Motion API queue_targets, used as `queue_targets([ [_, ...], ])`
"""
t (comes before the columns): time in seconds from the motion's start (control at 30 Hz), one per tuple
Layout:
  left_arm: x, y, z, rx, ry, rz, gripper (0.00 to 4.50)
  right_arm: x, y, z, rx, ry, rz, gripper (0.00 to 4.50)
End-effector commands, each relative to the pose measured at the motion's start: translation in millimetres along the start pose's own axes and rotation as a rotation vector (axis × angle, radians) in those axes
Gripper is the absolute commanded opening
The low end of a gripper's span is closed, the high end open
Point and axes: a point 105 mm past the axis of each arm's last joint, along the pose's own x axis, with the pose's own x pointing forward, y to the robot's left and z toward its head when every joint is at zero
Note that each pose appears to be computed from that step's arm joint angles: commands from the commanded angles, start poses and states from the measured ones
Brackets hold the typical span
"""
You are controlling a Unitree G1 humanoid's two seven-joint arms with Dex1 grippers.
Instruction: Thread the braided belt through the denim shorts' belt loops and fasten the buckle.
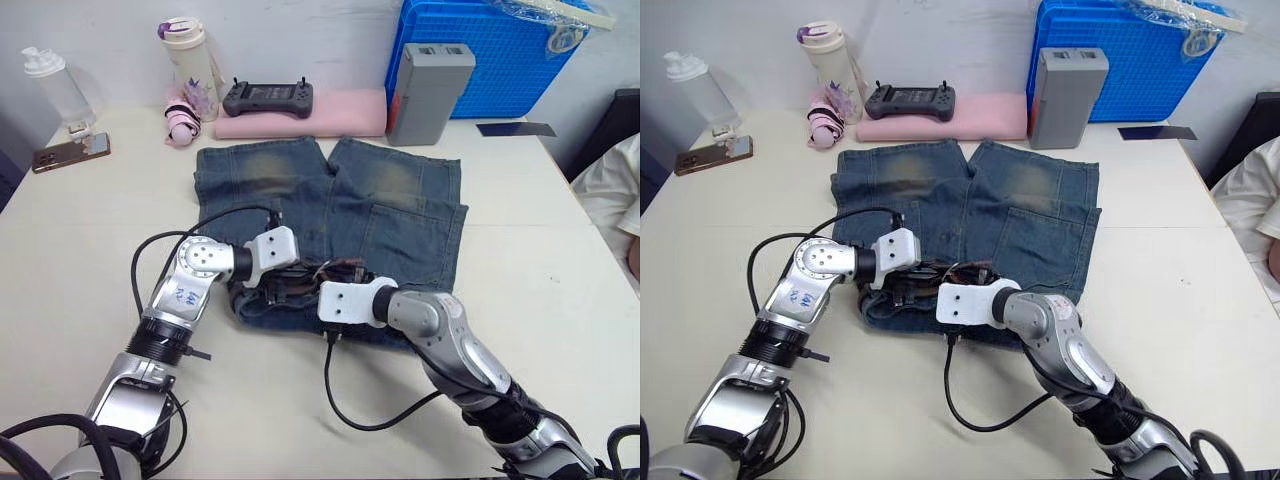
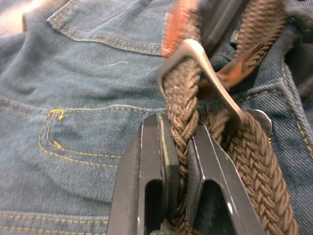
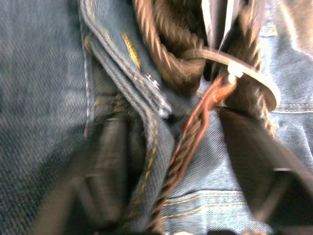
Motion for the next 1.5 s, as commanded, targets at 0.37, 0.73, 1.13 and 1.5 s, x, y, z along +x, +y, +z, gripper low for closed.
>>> queue_targets([
  [0.37, 12, -10, 3, 0.009, -0.03, -0.034, 0.0, -72, -57, 7, 0.296, -0.153, -0.013, 4.44],
  [0.73, 12, -13, 7, 0.047, -0.031, -0.04, 0.0, -37, -51, -22, -0.018, 0.037, -0.073, 4.44],
  [1.13, 10, -12, 7, 0.056, -0.022, -0.031, 0.0, -31, -47, -26, -0.024, 0.058, -0.084, 0.01],
  [1.5, -10, 3, 14, -0.105, -0.078, 0.051, 1.67, -26, -37, -25, -0.011, 0.06, -0.075, 0.0],
])
